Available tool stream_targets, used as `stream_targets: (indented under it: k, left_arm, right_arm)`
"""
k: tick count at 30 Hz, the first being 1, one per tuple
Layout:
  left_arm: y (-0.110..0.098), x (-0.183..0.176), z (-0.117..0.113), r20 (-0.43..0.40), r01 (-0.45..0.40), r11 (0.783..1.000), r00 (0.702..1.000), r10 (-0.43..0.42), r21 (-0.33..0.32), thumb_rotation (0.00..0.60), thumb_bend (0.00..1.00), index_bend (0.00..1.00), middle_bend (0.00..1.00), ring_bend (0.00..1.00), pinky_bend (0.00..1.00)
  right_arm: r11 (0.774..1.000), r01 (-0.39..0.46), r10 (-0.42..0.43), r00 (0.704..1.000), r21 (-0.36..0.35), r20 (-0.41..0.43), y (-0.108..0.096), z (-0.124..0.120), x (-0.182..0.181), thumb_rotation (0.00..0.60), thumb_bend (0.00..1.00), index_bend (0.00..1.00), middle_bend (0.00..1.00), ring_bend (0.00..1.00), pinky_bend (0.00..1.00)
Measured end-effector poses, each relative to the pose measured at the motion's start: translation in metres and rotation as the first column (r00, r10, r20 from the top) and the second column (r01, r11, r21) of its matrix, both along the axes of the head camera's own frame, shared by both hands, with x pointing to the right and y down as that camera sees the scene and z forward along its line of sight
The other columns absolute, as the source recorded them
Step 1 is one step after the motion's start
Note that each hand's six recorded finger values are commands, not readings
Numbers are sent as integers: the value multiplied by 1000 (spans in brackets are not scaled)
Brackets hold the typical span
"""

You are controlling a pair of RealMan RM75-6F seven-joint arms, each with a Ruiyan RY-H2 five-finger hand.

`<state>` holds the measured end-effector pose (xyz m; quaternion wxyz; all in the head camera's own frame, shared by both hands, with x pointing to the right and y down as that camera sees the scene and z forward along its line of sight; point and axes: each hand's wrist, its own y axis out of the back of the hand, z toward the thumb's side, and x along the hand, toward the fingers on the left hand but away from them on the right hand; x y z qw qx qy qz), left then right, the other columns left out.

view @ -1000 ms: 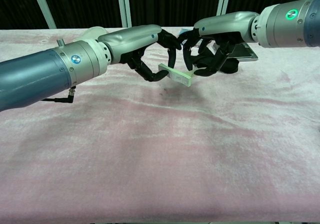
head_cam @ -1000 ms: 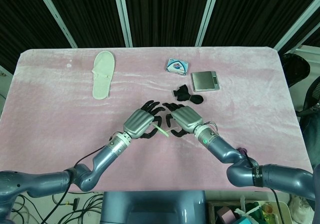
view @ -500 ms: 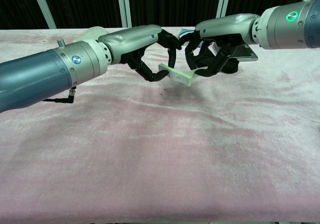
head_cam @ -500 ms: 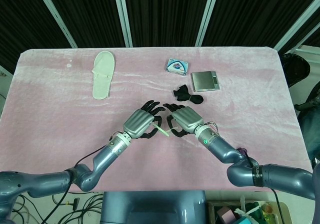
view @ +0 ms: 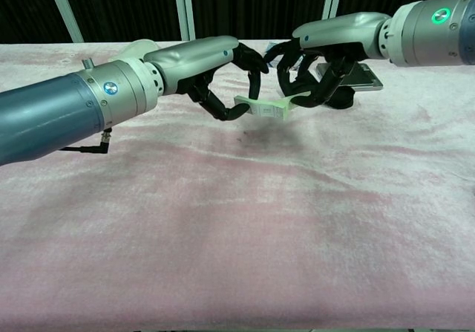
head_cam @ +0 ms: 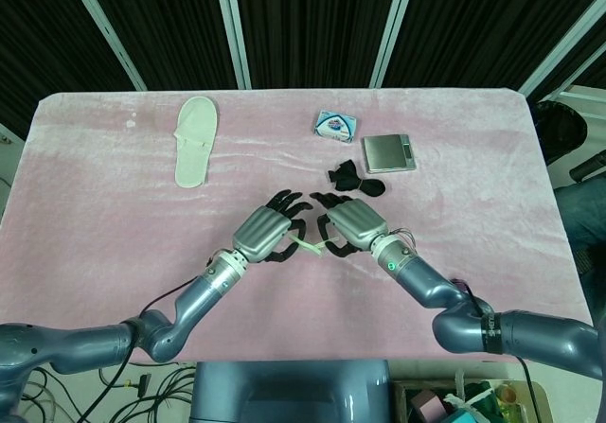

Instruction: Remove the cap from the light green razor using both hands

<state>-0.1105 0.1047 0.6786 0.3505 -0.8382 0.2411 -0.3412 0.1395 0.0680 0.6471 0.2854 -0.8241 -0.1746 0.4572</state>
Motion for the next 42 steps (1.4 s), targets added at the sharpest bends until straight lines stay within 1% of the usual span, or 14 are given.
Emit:
stream_targets:
  k: [6, 11, 15, 18, 21, 25, 27, 32, 34, 36, 37, 39, 41, 42]
  left_arm:
    - [-12, -19, -7, 9, 36, 999, 999, -36, 37, 600, 481, 591, 160, 0, 0]
    - [-16, -48, -11, 30, 70, 997, 997, -71, 35, 600, 481, 599, 160, 0, 0]
    - [-15, -72, -8, 54, 108, 994, 993, -109, 23, 600, 481, 592, 159, 0, 0]
    - [-13, -79, -3, 57, 124, 992, 991, -124, 2, 600, 481, 592, 159, 0, 0]
    - [-7, -83, 5, 50, 130, 991, 990, -129, -27, 600, 482, 594, 159, 0, 0]
    - [1, -85, 17, 57, 123, 992, 991, -121, -31, 600, 482, 592, 160, 0, 0]
    - [6, -87, 26, 71, 118, 993, 991, -115, -31, 600, 482, 590, 159, 0, 0]
    - [17, -86, 48, 100, 112, 993, 989, -107, -48, 600, 482, 588, 158, 0, 0]
    - [19, -85, 53, 104, 111, 992, 989, -105, -54, 600, 482, 586, 154, 0, 0]
    - [22, -84, 59, 109, 108, 992, 989, -101, -59, 600, 479, 557, 132, 0, 0]
    - [23, -84, 62, 112, 106, 993, 989, -98, -61, 600, 463, 500, 95, 0, 0]
    - [24, -84, 69, 127, 89, 994, 989, -81, -61, 600, 389, 357, 33, 0, 0]
    - [27, -84, 75, 146, 76, 994, 987, -64, -74, 600, 249, 197, 0, 0, 0]
    - [27, -85, 76, 152, 76, 994, 986, -63, -83, 600, 201, 164, 0, 0, 0]
  right_arm:
    - [999, -49, 50, 998, 22, -45, -9, -5, 36, 600, 506, 793, 0, 55, 148]
    - [995, -95, 98, 991, 42, -91, -12, -11, 77, 600, 506, 793, 0, 55, 147]
    - [991, -133, 134, 985, 20, -108, -8, -6, 97, 600, 503, 793, 0, 54, 147]
    - [989, -150, 147, 985, -18, -94, -1, -1, 99, 600, 489, 792, 0, 55, 147]
    - [990, -135, 132, 988, -40, -77, 10, 8, 92, 600, 475, 793, 0, 54, 147]
    - [992, -113, 110, 992, -58, -66, 25, 26, 83, 600, 377, 790, 0, 54, 147]
    - [993, -97, 93, 993, -61, -73, 30, 33, 79, 600, 351, 786, 0, 52, 147]
    - [995, -75, 70, 994, -69, -80, 42, 52, 68, 600, 350, 746, 0, 52, 147]
    - [996, -69, 63, 994, -65, -87, 44, 57, 64, 600, 325, 685, 0, 46, 147]
    - [996, -65, 59, 994, -62, -90, 46, 61, 61, 600, 253, 562, 0, 25, 147]
    - [996, -61, 56, 994, -60, -94, 46, 62, 59, 600, 197, 457, 0, 11, 147]
    - [997, -43, 36, 993, -62, -110, 47, 64, 58, 600, 121, 310, 0, 0, 143]
    - [997, -20, 10, 990, -69, -141, 47, 63, 60, 600, 58, 126, 0, 0, 134]
    - [997, -15, 4, 988, -73, -154, 47, 63, 62, 600, 45, 71, 0, 0, 131]
